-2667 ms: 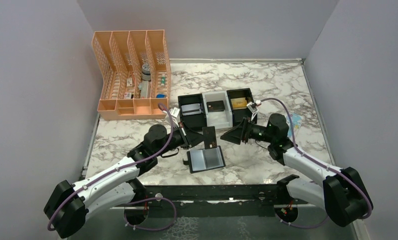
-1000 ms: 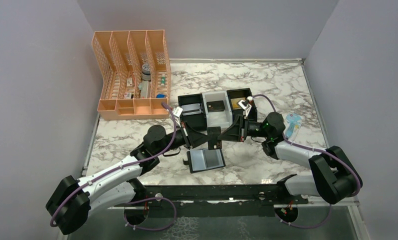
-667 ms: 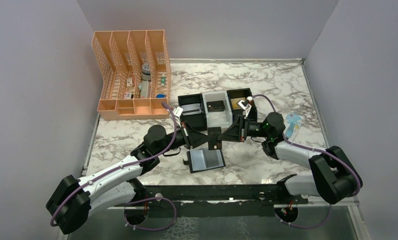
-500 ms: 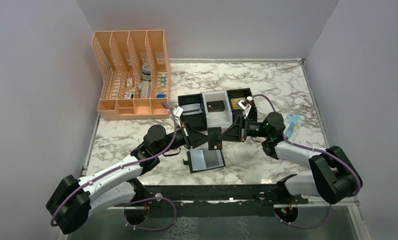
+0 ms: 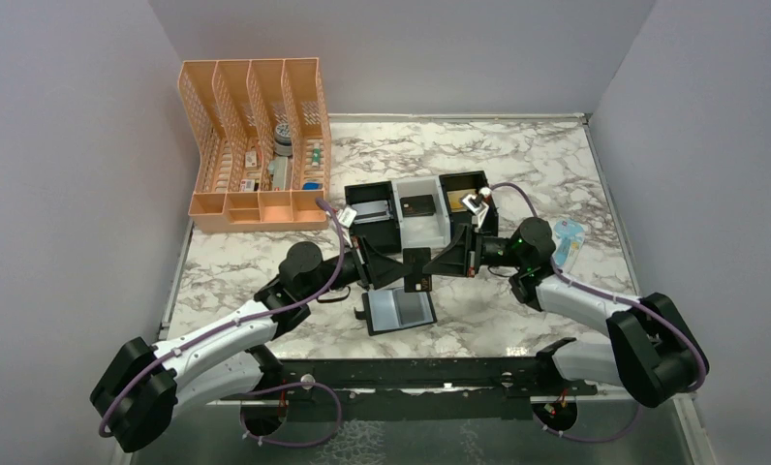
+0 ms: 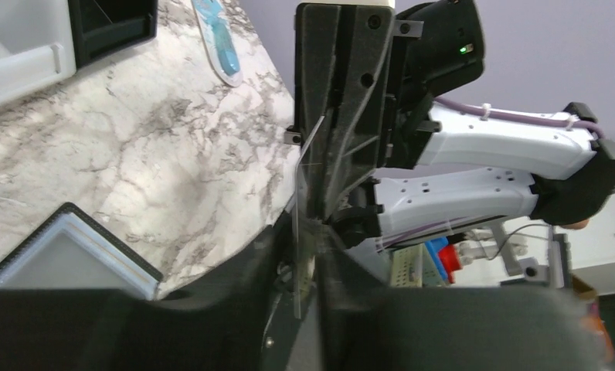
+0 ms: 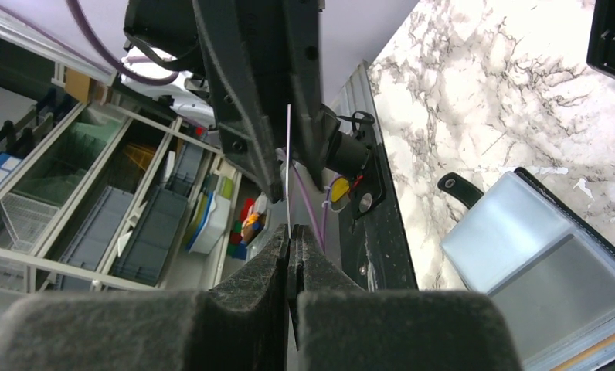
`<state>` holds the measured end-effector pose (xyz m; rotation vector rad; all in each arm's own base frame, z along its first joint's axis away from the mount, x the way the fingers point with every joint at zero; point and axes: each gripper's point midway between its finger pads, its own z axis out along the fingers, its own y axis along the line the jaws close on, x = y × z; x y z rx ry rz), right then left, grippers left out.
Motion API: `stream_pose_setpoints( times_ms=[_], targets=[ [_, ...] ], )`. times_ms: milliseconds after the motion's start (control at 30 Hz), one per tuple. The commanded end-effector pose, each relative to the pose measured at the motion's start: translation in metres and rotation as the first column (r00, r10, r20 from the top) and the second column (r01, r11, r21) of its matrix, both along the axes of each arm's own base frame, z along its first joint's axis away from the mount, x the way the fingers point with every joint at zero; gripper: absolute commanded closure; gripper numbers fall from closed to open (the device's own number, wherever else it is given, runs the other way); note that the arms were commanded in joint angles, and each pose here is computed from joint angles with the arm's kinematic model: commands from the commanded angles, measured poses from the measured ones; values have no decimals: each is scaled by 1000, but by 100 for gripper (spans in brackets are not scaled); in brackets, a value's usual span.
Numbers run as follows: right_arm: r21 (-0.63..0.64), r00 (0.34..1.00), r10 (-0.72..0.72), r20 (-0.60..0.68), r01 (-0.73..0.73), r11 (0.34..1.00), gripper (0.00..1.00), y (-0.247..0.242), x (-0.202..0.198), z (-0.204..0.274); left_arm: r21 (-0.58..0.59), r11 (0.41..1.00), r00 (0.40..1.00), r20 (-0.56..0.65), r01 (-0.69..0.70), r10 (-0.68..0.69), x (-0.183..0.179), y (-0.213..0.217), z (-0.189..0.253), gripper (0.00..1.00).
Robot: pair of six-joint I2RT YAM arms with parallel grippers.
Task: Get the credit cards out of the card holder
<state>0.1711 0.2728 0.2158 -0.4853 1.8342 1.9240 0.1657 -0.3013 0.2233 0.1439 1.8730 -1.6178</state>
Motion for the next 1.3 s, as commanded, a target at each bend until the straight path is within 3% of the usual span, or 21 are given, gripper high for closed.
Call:
stream_pose_setpoints(
  times_ms=[0, 267, 433, 700, 933, 1133, 1267],
  targets=[
    [-40, 997, -66, 32, 68, 997, 99, 1, 7, -3, 16, 1000, 1000, -1, 16, -15, -2, -1, -5, 57],
    [-132, 980, -185, 78, 194, 972, 99, -4, 25, -13, 91, 994, 999, -6, -52, 53, 6, 8, -14, 21],
    [-198, 947, -282, 152, 309, 930, 99, -13, 41, -19, 259, 951, 985, 21, -169, 170, 21, 29, -27, 1],
    [-282, 813, -423, 399, 548, 787, 99, -40, 83, -20, 448, 842, 950, 60, -299, 306, 36, 63, -45, 1],
    [-348, 719, -417, 556, 657, 668, 99, -52, 124, -20, 565, 767, 930, 2, -304, 367, 38, 75, -77, 1],
    [-267, 496, -364, 788, 808, 525, 99, -71, 156, -8, 624, 728, 926, -22, -283, 378, 33, 83, -94, 1],
    [-201, 380, -228, 896, 807, 556, 99, -58, 158, -6, 628, 722, 923, -17, -289, 384, 31, 88, -96, 1]
  ],
)
